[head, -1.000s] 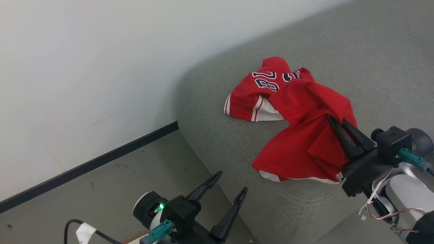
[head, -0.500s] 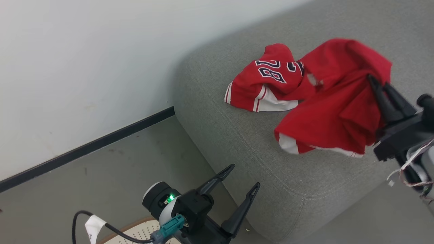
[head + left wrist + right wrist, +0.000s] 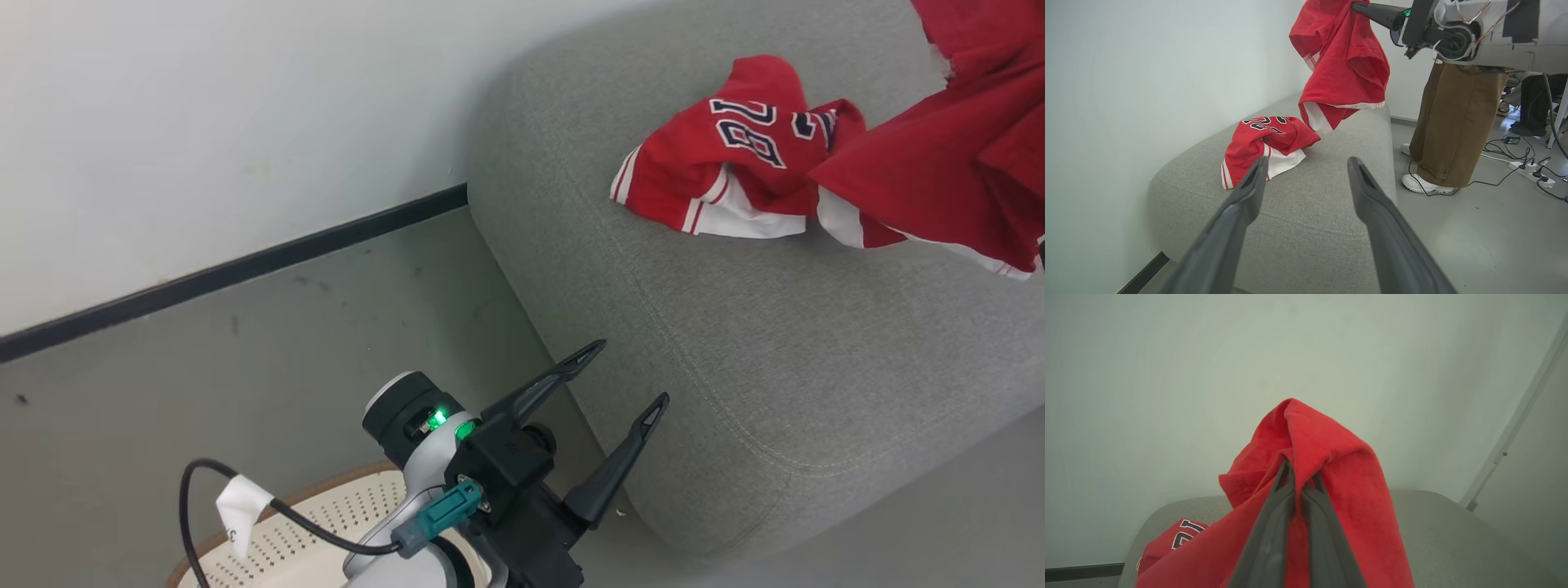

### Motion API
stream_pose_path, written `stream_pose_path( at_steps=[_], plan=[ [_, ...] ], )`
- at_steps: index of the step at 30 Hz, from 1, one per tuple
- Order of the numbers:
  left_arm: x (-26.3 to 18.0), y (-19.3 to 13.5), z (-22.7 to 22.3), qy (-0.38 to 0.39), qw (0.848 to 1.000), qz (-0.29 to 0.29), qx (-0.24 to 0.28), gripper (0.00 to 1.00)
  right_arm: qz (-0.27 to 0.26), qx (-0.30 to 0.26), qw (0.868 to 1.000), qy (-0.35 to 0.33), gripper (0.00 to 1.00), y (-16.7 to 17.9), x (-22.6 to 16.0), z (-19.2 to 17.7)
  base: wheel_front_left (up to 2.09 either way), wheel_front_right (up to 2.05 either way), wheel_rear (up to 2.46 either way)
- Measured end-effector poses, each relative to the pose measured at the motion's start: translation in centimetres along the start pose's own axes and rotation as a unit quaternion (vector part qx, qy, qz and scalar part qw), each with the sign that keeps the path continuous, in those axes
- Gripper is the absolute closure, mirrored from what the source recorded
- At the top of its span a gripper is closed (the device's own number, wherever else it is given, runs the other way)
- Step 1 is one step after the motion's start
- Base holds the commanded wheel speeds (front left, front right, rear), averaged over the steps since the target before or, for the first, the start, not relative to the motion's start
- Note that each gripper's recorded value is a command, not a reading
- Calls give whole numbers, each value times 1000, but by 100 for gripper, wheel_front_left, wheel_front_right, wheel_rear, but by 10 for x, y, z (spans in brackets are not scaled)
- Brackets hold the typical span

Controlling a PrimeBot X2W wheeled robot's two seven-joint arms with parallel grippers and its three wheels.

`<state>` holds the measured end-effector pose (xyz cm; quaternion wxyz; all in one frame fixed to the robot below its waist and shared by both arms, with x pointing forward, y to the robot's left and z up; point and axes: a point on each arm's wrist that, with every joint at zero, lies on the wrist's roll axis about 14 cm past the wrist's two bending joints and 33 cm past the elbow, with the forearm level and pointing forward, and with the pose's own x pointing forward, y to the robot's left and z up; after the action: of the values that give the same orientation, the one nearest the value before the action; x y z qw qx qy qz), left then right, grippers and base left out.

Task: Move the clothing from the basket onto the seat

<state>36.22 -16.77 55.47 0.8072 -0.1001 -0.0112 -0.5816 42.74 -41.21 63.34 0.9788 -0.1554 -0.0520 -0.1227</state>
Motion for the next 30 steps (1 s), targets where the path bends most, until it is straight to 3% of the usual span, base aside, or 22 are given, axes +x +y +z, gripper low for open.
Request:
stream_pose_path(
  at_steps=[6,18,24,30],
  plan=[
    [-1,19,-1,-2,1000,12,1,0,9,1,998,55,100,15,19,-44,0,0,0],
    [-19,59,-23,24,998,52,5,0,65,19,991,116,100,95,59,-107,0,0,0],
    [-28,77,-35,35,997,72,2,0,103,33,982,152,100,144,62,-140,0,0,0],
    [-31,83,-42,39,996,77,0,0,118,37,977,172,100,160,57,-154,0,0,0]
  ],
)
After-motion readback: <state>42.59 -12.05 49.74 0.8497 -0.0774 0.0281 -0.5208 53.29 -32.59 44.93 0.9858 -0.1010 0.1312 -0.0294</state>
